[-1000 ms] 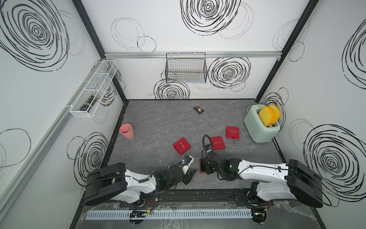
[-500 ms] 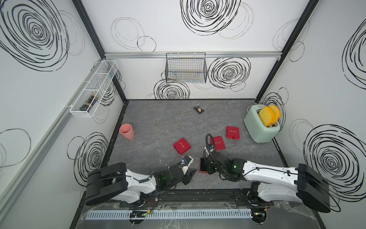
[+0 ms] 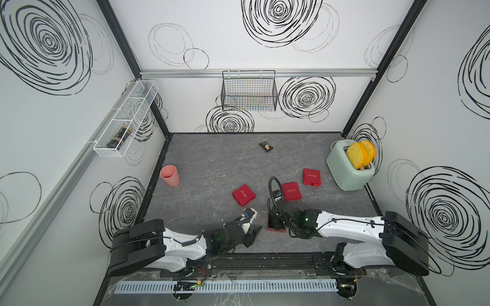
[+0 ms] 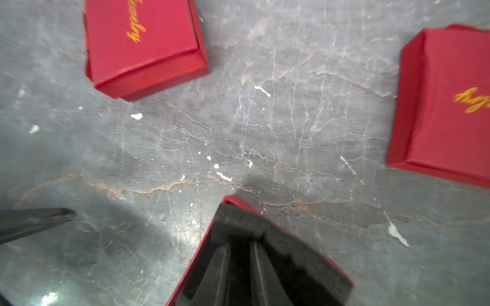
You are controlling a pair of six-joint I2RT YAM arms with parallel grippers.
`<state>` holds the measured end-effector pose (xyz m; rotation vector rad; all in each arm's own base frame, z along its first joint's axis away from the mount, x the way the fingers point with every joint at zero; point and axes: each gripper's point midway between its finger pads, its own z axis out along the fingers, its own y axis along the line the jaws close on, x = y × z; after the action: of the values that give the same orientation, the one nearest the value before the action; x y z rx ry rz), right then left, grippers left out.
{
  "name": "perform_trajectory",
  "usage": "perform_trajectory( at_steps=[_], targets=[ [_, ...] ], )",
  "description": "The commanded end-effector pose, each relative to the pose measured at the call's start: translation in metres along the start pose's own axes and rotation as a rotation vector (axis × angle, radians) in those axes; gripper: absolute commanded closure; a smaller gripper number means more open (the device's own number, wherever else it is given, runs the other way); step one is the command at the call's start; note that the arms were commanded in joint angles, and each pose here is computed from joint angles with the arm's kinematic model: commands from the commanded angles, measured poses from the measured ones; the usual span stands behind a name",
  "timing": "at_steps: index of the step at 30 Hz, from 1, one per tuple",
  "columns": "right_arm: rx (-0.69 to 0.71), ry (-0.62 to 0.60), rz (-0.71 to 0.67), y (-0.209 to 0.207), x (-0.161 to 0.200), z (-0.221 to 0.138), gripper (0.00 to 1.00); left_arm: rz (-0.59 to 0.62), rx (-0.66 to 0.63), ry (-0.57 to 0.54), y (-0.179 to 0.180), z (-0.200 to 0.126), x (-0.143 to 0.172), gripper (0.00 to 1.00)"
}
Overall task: Take the necklace out of the lift-off lid jewelry box
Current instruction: Place the inner lining in the jewelry box.
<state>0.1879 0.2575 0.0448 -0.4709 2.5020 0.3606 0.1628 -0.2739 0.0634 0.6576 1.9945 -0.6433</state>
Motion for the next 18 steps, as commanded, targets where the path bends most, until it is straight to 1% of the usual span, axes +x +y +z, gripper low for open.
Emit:
perform_trajectory(
  at_steps=[1,7,12,16,18],
  targets=[
    [0.034,0.016,0.017,-0.003,0.000,0.006,0.80,-0.014,-0.020,-0.019,0.004,-0.003,-0.003,0.39],
    [0.004,0.063,0.025,-0.003,0.017,0.009,0.80,-0.016,-0.028,-0.022,0.006,-0.004,-0.002,0.39],
    [-0.107,0.092,-0.019,0.013,0.024,0.000,0.80,-0.014,-0.034,-0.024,0.007,-0.005,-0.002,0.39],
    [-0.153,0.086,-0.052,0.020,0.019,-0.014,0.78,-0.019,-0.041,-0.029,0.008,-0.005,-0.003,0.39],
    [-0.154,0.064,-0.061,0.019,0.012,-0.023,0.75,-0.028,-0.052,-0.033,0.010,-0.005,-0.004,0.39]
  ],
)
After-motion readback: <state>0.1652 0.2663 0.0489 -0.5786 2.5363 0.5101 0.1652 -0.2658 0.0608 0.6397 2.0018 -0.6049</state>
